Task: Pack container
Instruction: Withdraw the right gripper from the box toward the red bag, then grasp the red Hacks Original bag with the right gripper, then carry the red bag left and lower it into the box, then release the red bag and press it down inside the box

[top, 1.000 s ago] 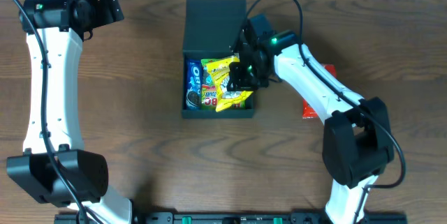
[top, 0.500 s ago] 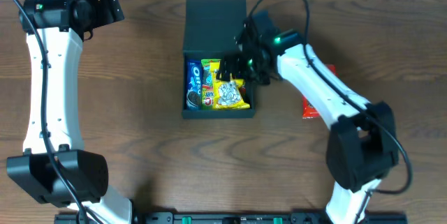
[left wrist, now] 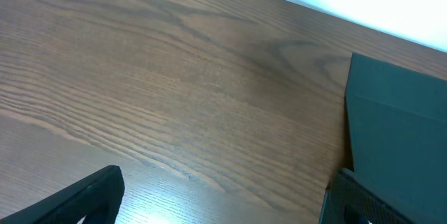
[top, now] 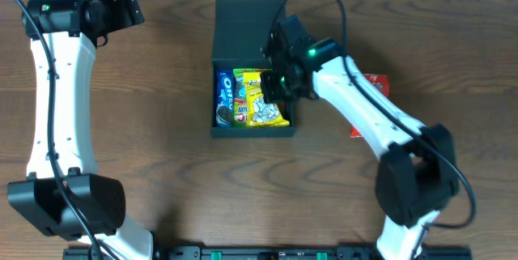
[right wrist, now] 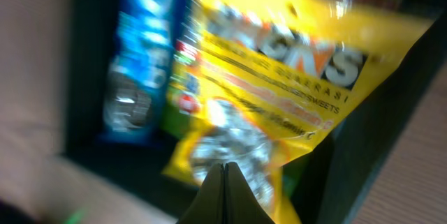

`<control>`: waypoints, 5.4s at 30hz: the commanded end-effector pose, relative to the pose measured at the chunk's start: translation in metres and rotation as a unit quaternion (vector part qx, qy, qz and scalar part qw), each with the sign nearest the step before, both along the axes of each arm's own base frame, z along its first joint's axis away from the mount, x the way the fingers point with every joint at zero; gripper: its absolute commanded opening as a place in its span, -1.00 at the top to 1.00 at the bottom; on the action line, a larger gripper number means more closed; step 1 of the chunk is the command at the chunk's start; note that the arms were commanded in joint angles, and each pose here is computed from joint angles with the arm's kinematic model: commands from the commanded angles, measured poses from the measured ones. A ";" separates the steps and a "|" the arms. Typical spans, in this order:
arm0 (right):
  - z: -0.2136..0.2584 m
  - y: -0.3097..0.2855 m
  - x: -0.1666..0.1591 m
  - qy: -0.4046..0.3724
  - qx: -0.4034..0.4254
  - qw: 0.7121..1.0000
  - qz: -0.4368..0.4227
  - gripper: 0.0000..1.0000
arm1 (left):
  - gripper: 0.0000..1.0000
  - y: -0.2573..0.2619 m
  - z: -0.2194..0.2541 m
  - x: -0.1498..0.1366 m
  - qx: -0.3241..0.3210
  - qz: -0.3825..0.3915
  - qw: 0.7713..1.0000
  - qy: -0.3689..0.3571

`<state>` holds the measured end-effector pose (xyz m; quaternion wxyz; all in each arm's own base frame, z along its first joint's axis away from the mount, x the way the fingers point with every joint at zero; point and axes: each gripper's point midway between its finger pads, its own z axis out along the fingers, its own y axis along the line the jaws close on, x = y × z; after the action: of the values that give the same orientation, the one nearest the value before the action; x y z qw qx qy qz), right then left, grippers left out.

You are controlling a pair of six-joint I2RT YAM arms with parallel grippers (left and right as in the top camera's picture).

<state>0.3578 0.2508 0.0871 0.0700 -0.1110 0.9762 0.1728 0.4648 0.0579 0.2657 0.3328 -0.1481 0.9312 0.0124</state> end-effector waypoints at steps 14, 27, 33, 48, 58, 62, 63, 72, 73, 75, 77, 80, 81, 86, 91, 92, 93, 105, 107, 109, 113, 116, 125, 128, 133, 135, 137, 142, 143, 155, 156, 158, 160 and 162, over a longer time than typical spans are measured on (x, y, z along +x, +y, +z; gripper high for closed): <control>0.030 -0.015 0.035 -0.041 -0.024 0.999 -0.011 0.97 | -0.90 0.000 0.021 -0.002 0.005 -0.006 1.000 -0.023; 0.024 -0.253 0.046 -0.002 -0.123 0.970 -0.212 0.97 | -0.90 0.000 0.021 -0.002 0.005 -0.006 1.000 -0.024; -0.026 -0.297 0.020 0.040 -0.058 0.966 -0.249 0.61 | -0.90 0.000 0.021 -0.001 0.006 -0.006 1.000 -0.025; -0.073 -0.284 0.013 0.021 -0.016 0.973 -0.231 -0.17 | -0.91 0.000 0.021 -0.001 0.005 -0.006 1.000 -0.025; -0.078 -0.283 0.016 0.048 -0.011 0.967 -0.251 0.90 | -0.90 0.000 0.022 -0.001 0.006 -0.006 1.000 -0.027; -0.016 -0.286 0.053 0.016 0.002 0.965 -0.261 0.97 | -0.90 0.000 0.022 0.000 0.007 -0.007 1.000 -0.028; 0.001 -0.282 0.062 0.005 0.014 0.966 -0.259 0.97 | -0.90 0.000 0.022 0.000 0.007 -0.007 1.000 -0.028; 0.112 -0.169 0.105 -0.045 0.163 0.964 -0.206 0.97 | -0.90 0.000 0.022 0.000 0.007 -0.007 1.000 -0.028; 0.112 -0.156 0.102 -0.038 0.165 0.965 -0.201 0.97 | -0.90 0.000 0.022 0.000 0.007 -0.007 1.000 -0.028; 0.106 -0.125 0.092 -0.023 0.165 0.971 -0.173 0.97 | -0.90 0.000 0.022 0.000 0.007 -0.007 1.000 -0.028; 0.098 -0.096 0.081 -0.007 0.163 0.976 -0.143 0.97 | -0.90 0.000 0.022 0.000 0.007 -0.007 1.000 -0.028; 0.083 -0.060 0.063 0.020 0.159 0.980 -0.118 0.97 | -0.90 0.000 0.022 0.000 0.007 -0.007 1.000 -0.028; 0.077 -0.050 0.058 0.028 0.160 0.980 -0.115 0.97 | -0.91 0.000 0.022 0.000 0.007 -0.007 1.000 -0.028; 0.042 -0.019 0.038 0.067 0.151 0.977 -0.134 0.97 | -0.91 0.000 0.022 0.000 0.007 -0.007 1.000 -0.028; 0.013 -0.016 0.027 0.091 0.115 0.971 -0.189 0.97 | -0.90 0.000 0.021 -0.002 0.007 -0.007 1.000 -0.024; 0.010 -0.015 0.024 0.092 0.111 0.971 -0.191 0.97 | -0.91 0.000 0.021 -0.001 0.007 -0.007 1.000 -0.024; 0.008 -0.014 0.023 0.093 0.107 0.971 -0.193 0.97 | -0.90 0.000 0.021 -0.001 0.007 -0.007 1.000 -0.024; 0.087 -0.025 0.060 -0.012 0.131 0.974 -0.184 -0.55 | -0.90 0.000 0.021 -0.001 0.006 -0.007 1.000 -0.024; 0.111 -0.028 0.065 -0.051 0.126 0.977 -0.165 -0.27 | -0.90 0.000 0.021 -0.001 0.006 -0.007 1.000 -0.024; 0.123 -0.022 0.063 -0.074 0.129 0.981 -0.128 0.93 | -0.91 0.000 0.021 -0.001 0.006 -0.007 1.000 -0.024; 0.100 -0.011 0.042 -0.061 0.095 0.992 -0.055 0.97 | -0.90 0.000 0.021 -0.001 0.006 -0.007 1.000 -0.024; 0.070 -0.006 0.028 -0.036 0.065 0.997 -0.019 0.97 | -0.90 0.000 0.021 -0.001 0.007 -0.007 1.000 -0.025; -0.016 -0.016 -0.008 0.068 -0.010 0.998 0.004 0.98 | -0.91 0.000 0.021 -0.001 0.006 -0.007 1.000 -0.024; -0.031 -0.018 -0.008 0.080 -0.023 0.997 0.003 0.97 | -0.90 0.000 0.021 -0.001 0.006 -0.007 1.000 -0.024; -0.021 -0.015 0.002 0.062 -0.016 0.998 0.002 0.98 | -0.90 0.000 0.021 -0.001 0.006 -0.007 1.000 -0.024; -0.002 -0.014 0.012 0.048 -0.009 0.999 -0.002 0.97 | -0.90 0.000 0.021 -0.001 0.006 -0.007 1.000 -0.024; 0.019 -0.012 0.019 0.036 -0.004 0.999 0.000 0.97 | -0.90 0.000 0.021 -0.001 0.006 -0.007 1.000 -0.024; 0.049 -0.009 0.012 0.020 -0.010 0.998 0.064 0.97 | -0.90 0.000 0.021 -0.001 0.006 -0.007 1.000 -0.024; 0.048 -0.008 0.007 0.024 -0.014 0.997 0.078 0.97 | -0.90 0.000 0.021 -0.001 0.006 -0.007 1.000 -0.024; -0.010 -0.002 -0.047 0.098 -0.035 0.986 0.134 0.97 | -0.90 0.000 0.021 -0.001 0.007 -0.007 1.000 -0.024; -0.015 -0.003 -0.046 0.096 -0.036 0.986 0.131 0.97 | -0.90 0.000 0.021 -0.001 0.007 -0.007 1.000 -0.024; -0.025 -0.003 -0.044 0.090 -0.036 0.987 0.129 0.97 | -0.91 0.000 0.021 -0.001 0.006 -0.007 1.000 -0.024; -0.037 -0.004 -0.043 0.084 -0.040 0.988 0.122 0.97 | -0.91 0.000 0.021 -0.001 0.007 -0.007 1.000 -0.024; -0.043 -0.004 -0.043 0.082 -0.039 0.988 0.122 0.98 | -0.91 0.000 0.021 -0.001 0.006 -0.007 1.000 -0.024</control>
<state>0.3189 0.2503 0.0534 -0.0322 -0.2151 0.9622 0.1638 0.4652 0.0574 0.2661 0.3338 -0.1475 0.9310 0.0107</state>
